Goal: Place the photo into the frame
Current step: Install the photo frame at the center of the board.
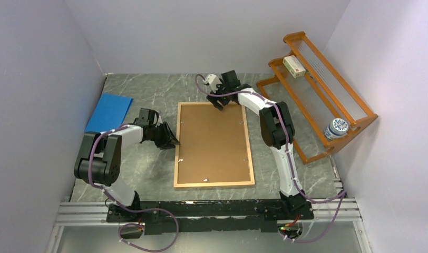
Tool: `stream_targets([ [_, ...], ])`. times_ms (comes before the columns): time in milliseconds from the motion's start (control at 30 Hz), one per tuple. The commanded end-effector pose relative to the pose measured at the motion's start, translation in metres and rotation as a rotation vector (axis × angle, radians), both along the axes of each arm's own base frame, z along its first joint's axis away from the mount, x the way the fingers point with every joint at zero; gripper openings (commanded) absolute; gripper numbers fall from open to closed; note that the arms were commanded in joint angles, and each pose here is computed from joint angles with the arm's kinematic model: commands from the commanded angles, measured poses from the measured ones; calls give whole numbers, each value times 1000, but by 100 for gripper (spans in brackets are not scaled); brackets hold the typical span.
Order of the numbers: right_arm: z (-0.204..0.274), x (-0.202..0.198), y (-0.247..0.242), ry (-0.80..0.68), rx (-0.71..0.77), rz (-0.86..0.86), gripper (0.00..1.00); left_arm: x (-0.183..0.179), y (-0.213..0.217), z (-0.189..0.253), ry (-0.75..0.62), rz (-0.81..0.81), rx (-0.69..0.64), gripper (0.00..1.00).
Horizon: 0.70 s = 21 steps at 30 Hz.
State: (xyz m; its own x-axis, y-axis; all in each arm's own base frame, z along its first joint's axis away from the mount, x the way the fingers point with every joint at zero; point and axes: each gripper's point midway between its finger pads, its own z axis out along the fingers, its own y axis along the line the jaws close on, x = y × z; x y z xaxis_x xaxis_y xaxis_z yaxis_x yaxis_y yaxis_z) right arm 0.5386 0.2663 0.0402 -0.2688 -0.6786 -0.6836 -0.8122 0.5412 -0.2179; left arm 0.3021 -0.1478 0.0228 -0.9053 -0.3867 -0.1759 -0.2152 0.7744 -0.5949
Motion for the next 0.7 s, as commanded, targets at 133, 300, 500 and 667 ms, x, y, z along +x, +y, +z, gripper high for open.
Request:
stream_targets([
  [133,14,-3,-4,-7,-2,18,73,-5,6,-14,28,-14,48,39],
  [300,10,6,-12,-25,-37,-21,61,-6,6,-15,33,-14,48,38],
  [500,-7,14,-24,-35,-95,-76,46,-5,6,-15,32,-14,50,38],
  [667,-6,15,-24,-43,-87,-89,36,-6,7,-16,35,-14,54,38],
])
